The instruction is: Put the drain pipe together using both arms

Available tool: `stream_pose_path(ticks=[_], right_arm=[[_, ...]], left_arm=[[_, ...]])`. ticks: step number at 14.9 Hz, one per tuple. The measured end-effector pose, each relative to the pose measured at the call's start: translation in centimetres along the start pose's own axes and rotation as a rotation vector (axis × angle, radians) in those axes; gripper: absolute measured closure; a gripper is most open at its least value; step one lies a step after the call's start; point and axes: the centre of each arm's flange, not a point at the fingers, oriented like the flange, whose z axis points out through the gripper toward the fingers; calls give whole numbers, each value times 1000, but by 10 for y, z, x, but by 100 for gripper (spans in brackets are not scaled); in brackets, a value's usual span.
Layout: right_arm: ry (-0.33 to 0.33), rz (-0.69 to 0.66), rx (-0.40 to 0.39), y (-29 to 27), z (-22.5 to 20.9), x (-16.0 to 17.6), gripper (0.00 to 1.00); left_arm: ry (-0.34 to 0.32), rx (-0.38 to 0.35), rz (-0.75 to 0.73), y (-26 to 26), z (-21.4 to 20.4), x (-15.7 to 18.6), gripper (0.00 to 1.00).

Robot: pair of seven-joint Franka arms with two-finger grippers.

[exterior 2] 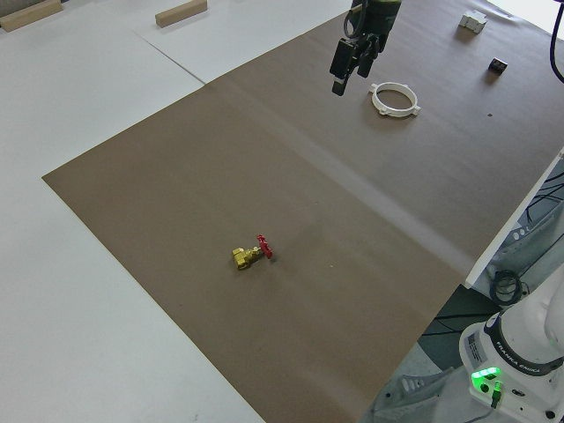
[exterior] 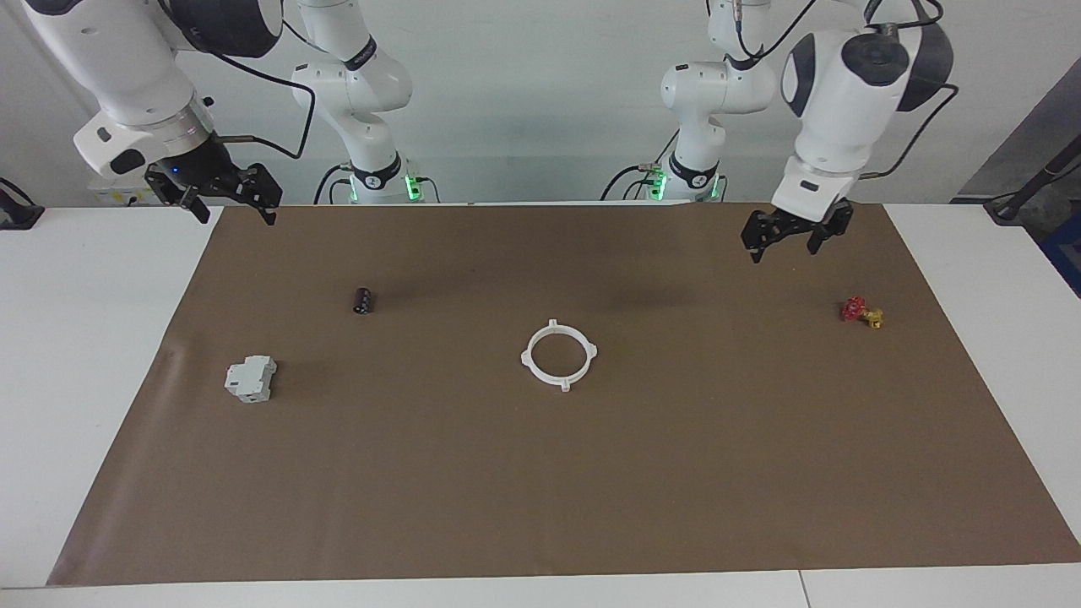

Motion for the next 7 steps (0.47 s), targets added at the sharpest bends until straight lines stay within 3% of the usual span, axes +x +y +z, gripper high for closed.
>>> stream_pose_path(ticks=[3, 7], right_arm=[[0, 0, 0, 0, 0, 0, 0], [1, -1, 5, -1, 0, 0, 0]], left_arm=[[18, -9, 52, -49, -10, -5, 0], [72, -4, 82, -34, -36, -1, 0]])
